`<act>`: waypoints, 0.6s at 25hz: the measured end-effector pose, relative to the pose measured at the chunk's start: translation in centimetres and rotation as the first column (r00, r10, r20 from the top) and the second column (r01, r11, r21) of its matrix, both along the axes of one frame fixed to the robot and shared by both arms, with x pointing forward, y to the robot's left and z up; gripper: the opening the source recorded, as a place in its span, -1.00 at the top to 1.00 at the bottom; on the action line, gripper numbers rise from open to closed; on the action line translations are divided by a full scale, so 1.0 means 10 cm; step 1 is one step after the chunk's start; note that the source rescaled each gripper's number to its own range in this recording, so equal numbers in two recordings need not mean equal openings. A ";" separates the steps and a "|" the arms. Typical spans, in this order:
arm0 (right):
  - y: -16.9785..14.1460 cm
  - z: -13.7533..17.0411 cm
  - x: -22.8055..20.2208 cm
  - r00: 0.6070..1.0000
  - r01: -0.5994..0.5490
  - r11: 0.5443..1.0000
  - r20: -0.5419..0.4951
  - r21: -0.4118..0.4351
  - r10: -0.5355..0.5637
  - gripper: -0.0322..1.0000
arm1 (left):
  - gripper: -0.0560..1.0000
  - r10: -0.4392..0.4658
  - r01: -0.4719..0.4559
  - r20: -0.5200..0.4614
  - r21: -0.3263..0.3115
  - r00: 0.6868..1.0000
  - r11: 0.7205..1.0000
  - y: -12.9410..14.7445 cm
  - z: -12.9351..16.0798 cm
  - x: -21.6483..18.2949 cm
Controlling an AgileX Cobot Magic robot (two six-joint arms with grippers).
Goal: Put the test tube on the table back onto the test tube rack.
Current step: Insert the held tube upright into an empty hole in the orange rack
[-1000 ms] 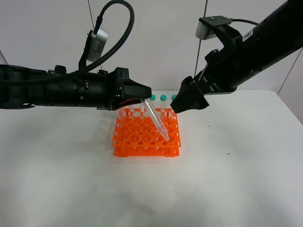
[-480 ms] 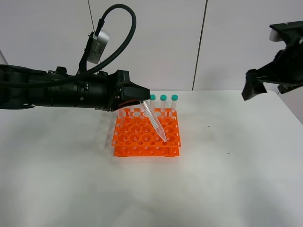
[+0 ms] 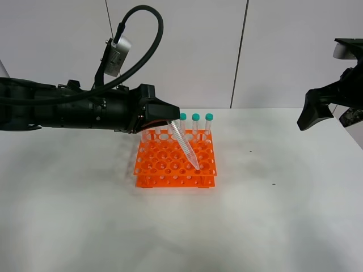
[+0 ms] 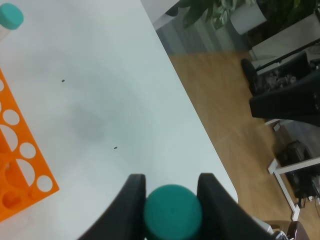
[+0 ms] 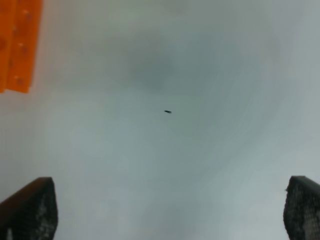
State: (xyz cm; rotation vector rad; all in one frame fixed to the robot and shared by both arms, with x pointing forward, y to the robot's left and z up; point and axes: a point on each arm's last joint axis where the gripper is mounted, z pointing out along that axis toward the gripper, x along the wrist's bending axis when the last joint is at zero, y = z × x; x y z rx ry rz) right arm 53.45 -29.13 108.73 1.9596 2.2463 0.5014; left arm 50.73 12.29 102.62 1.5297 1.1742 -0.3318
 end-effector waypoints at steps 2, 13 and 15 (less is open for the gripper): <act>0.01 0.00 0.00 1.000 0.000 1.000 0.003 0.011 0.000 -1.00 | 0.88 0.000 0.000 0.000 0.000 1.000 1.000 0.00 0.00 0.00; 0.17 -0.02 -0.03 0.999 -0.036 0.990 -0.023 -0.135 0.033 -1.00 | 0.88 0.001 -0.001 0.000 0.001 1.000 1.000 0.00 0.00 0.00; 0.15 -0.03 -0.05 0.998 -0.034 0.987 -0.049 -0.155 0.027 -1.00 | 0.88 0.001 -0.001 0.000 0.001 1.000 1.000 0.00 0.00 0.00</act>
